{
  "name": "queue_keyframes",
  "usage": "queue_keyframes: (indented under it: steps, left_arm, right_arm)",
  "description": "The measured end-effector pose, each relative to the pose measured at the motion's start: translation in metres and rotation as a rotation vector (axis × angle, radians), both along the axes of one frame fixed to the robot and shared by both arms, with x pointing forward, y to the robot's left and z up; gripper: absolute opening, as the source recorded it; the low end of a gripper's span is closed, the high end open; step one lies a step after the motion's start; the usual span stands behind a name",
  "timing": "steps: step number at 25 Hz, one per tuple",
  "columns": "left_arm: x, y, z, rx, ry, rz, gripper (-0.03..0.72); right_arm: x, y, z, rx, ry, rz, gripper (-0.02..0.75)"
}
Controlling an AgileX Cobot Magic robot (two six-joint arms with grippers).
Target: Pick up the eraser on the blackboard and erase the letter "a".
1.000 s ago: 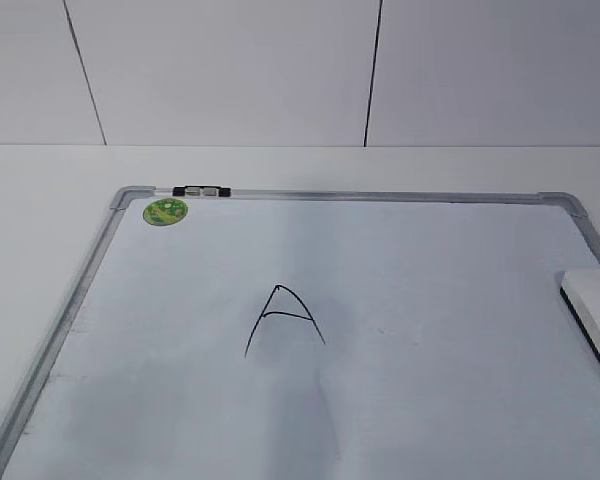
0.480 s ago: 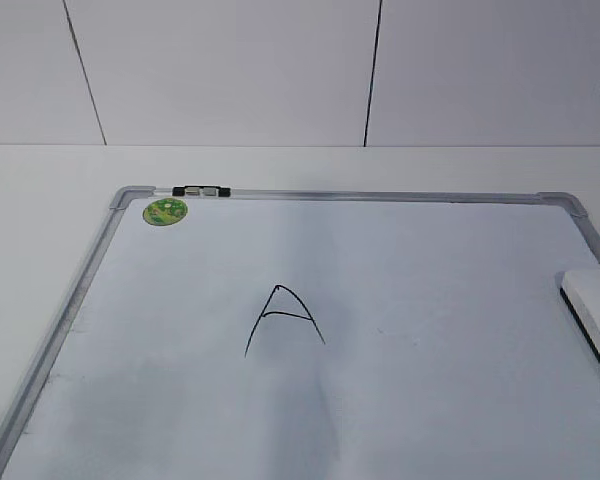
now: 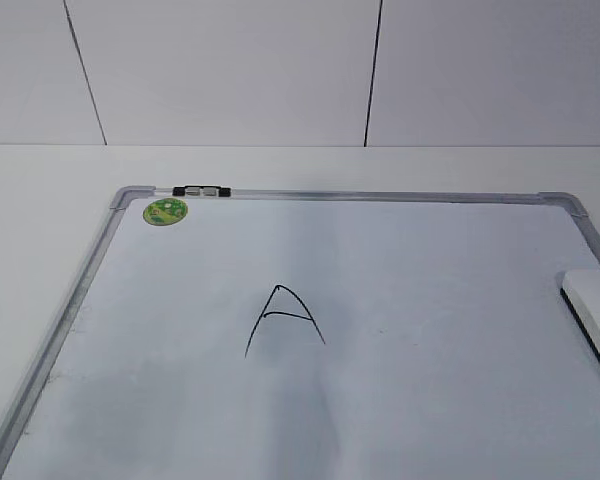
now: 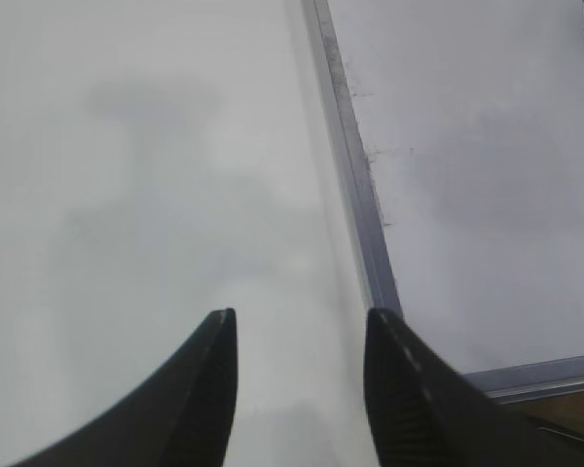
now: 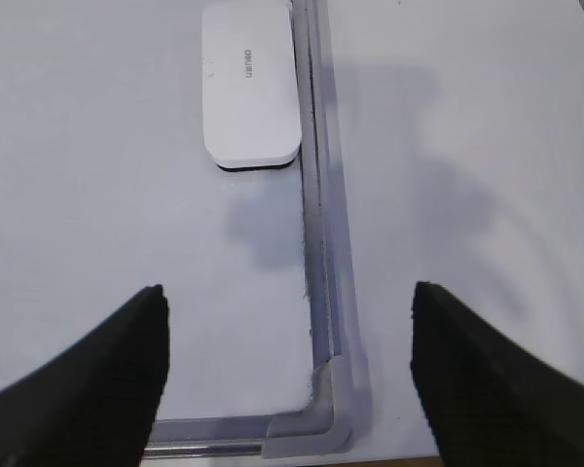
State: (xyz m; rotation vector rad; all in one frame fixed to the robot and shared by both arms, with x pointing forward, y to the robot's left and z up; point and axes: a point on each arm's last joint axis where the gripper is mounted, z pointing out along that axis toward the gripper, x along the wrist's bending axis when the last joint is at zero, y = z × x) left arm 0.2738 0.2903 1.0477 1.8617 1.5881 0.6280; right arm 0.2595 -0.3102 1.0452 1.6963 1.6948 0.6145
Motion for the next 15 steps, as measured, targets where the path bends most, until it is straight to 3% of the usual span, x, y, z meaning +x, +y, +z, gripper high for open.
queue_keyframes:
  steps: [15]
  left_arm:
    - [-0.042, 0.002, 0.004, -0.018, -0.267, -0.001, 0.279]
  right_arm:
    - [-0.031, 0.0, 0.001, 0.004, -0.212, 0.0, 0.593]
